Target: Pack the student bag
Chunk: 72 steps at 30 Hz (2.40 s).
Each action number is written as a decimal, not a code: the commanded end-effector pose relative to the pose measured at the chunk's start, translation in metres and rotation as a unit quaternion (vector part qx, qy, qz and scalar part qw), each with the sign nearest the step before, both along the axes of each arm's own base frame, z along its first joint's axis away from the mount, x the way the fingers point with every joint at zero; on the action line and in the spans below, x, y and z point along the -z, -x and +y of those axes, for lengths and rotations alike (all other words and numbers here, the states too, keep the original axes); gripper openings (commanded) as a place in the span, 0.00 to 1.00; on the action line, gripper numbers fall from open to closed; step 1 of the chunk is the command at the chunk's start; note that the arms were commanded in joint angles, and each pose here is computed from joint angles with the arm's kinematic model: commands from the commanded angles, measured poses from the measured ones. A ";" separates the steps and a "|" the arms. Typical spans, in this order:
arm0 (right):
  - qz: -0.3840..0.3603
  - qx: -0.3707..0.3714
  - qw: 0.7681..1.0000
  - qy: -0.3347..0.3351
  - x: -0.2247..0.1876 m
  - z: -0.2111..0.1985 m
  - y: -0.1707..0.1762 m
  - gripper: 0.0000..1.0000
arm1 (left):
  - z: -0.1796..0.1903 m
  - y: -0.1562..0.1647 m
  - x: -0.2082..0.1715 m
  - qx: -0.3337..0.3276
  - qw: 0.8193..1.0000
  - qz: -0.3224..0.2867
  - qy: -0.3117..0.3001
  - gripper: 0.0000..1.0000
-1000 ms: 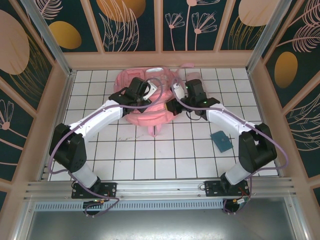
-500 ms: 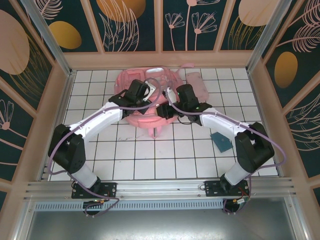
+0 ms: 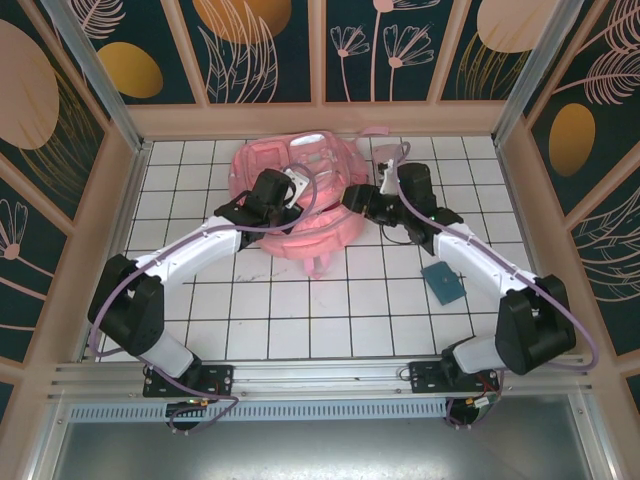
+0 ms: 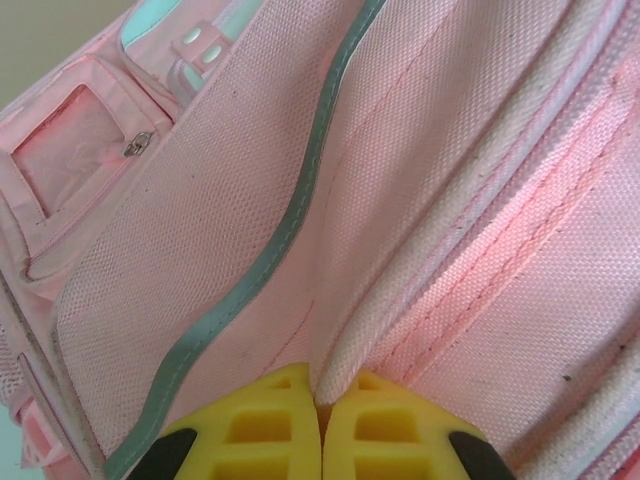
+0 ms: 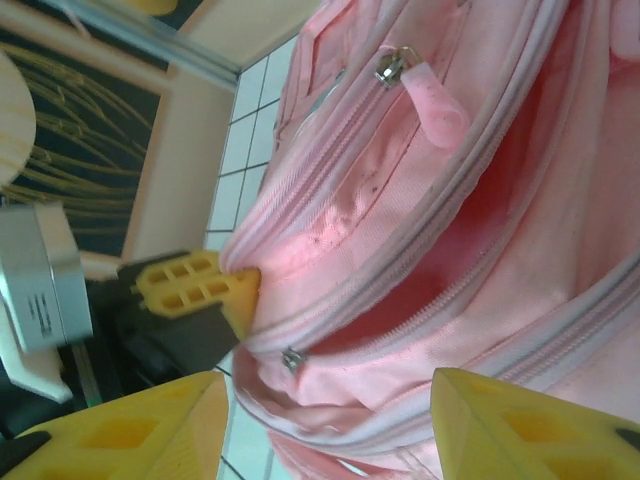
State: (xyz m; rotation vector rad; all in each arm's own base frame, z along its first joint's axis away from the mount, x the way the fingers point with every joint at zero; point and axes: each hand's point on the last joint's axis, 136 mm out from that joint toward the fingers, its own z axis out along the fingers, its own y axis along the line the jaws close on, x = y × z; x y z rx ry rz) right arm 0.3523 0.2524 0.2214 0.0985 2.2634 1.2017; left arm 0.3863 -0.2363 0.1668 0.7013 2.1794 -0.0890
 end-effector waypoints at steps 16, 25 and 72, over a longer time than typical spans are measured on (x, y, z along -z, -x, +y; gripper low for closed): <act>0.267 0.076 0.961 0.002 0.040 0.059 -0.028 0.46 | 0.002 0.011 -0.030 0.031 0.995 -0.085 0.043 0.00; 0.286 0.069 0.956 -0.006 0.045 0.077 -0.027 0.14 | 0.003 0.015 -0.036 0.016 0.994 -0.076 0.071 0.11; 0.243 0.036 0.968 -0.044 0.012 0.100 -0.031 0.00 | -0.044 0.051 0.039 -0.096 0.940 0.217 0.246 0.25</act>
